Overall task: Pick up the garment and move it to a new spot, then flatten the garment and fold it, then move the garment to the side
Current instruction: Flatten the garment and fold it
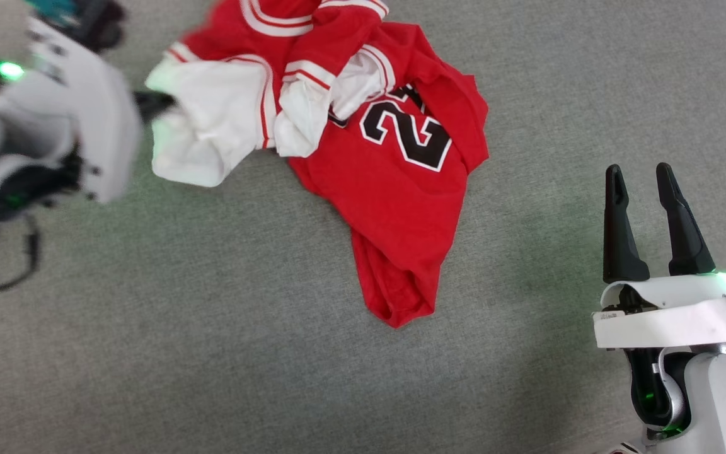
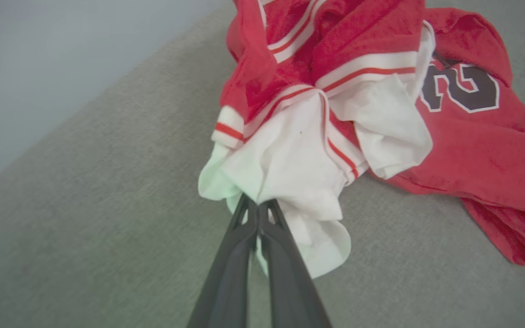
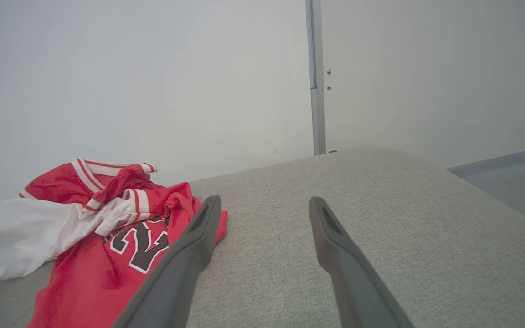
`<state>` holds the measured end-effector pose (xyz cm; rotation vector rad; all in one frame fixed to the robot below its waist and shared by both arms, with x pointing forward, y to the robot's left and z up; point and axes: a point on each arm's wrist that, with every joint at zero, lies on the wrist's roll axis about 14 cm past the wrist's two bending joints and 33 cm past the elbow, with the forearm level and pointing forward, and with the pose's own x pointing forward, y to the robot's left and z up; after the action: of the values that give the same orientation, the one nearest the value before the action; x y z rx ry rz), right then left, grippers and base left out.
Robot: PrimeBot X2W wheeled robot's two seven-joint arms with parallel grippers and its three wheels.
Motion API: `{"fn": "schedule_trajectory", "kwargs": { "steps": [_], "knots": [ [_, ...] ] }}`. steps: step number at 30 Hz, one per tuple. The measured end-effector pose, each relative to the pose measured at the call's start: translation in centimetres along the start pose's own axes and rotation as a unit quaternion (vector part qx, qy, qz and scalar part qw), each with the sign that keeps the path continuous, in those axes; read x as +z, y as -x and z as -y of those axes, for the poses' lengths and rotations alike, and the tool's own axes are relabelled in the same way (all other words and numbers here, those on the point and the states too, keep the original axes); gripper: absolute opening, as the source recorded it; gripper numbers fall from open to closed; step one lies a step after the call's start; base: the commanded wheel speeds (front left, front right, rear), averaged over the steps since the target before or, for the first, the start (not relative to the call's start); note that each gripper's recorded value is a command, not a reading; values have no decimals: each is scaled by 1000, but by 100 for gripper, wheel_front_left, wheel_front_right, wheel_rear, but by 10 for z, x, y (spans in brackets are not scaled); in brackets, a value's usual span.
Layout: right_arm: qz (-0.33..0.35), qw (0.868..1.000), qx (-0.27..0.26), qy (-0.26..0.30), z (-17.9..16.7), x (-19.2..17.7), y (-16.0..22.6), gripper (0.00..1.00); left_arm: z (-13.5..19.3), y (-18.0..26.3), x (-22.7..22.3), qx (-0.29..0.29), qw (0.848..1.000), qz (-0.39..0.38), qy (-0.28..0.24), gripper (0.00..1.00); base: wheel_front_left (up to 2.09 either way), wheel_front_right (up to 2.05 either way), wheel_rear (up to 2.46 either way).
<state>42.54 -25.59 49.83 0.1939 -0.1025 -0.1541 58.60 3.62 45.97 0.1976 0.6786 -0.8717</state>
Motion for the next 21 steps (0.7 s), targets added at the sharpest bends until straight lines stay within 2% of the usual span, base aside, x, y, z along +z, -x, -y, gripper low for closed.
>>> {"fn": "schedule_trajectory", "kwargs": {
  "steps": [4,8,15,21],
  "knots": [
    [0,1000,5,-3,-4,-1,-1,100,-42,22,-7,61,998,-7,12,0,0,0,0],
    [-3,1000,6,-3,-4,-3,-1,100,-70,29,-28,99,994,-36,33,0,0,0,0],
    [-3,1000,-11,4,8,-1,3,100,-116,38,-57,170,982,-77,14,0,0,0,0],
    [-8,1000,-22,8,15,-3,7,100,-134,41,-73,200,975,-91,22,0,0,0,0]
  ]
}}
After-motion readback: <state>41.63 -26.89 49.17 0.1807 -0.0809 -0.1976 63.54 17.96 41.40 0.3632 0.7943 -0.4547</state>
